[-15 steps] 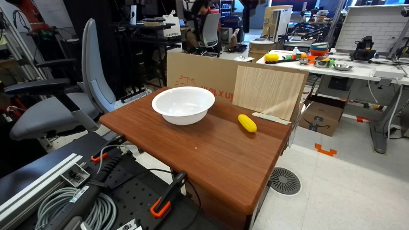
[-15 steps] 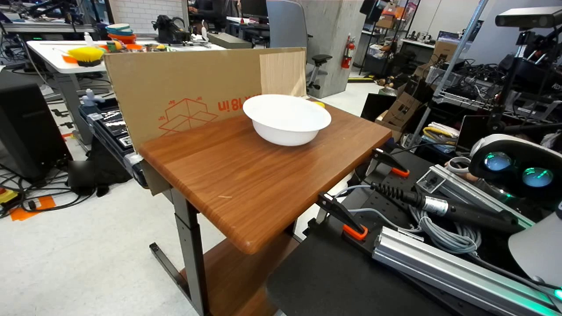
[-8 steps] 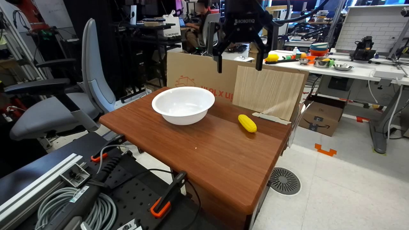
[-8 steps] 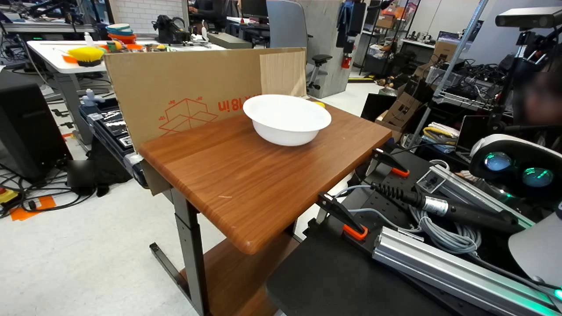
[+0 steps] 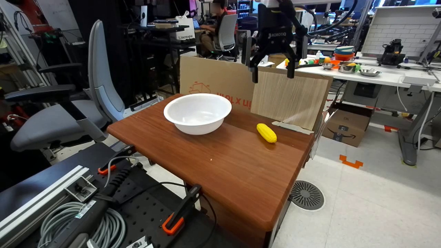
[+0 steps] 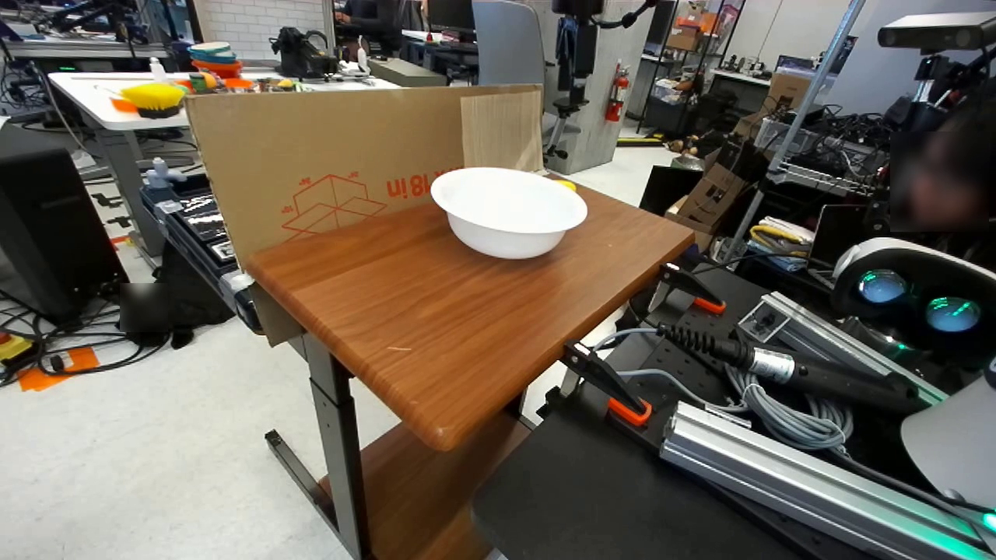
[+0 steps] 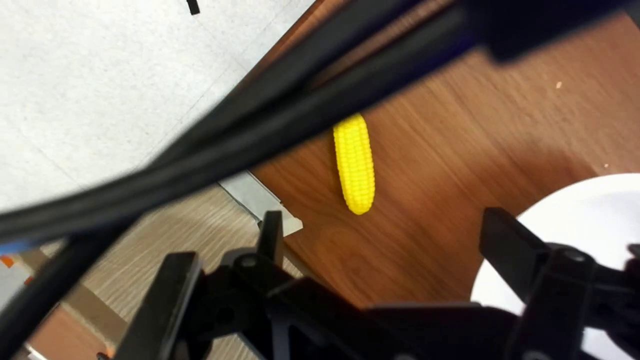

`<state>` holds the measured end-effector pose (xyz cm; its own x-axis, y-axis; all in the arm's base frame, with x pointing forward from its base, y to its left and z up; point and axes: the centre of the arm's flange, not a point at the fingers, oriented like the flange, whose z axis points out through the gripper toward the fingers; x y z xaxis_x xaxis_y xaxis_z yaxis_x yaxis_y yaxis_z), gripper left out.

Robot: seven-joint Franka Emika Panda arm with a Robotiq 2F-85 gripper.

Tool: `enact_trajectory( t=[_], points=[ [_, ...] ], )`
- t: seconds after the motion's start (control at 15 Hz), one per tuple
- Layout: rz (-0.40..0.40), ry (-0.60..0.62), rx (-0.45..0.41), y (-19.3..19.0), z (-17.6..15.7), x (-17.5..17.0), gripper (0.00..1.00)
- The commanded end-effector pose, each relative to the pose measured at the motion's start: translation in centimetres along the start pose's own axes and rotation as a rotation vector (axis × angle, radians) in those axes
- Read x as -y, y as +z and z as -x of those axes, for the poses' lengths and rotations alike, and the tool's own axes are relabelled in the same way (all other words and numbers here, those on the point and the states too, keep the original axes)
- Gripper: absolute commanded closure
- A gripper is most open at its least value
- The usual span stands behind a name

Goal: Pick up the yellow object and put it in the bowl

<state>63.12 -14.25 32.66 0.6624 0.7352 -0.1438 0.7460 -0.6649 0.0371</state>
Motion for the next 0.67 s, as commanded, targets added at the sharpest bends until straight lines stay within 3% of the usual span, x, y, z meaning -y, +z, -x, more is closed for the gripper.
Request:
enact_trajectory(
  t=[0.0, 0.27, 0.6],
  points=[
    [-0.024, 0.02, 0.073, 3.1, 0.5, -2.2, 0.0],
    [-0.065, 0.072, 0.119, 6.8, 1.5, -3.3, 0.0],
    [-0.044, 0.141, 0.083, 8.5, 0.2, -3.5, 0.0]
  ],
)
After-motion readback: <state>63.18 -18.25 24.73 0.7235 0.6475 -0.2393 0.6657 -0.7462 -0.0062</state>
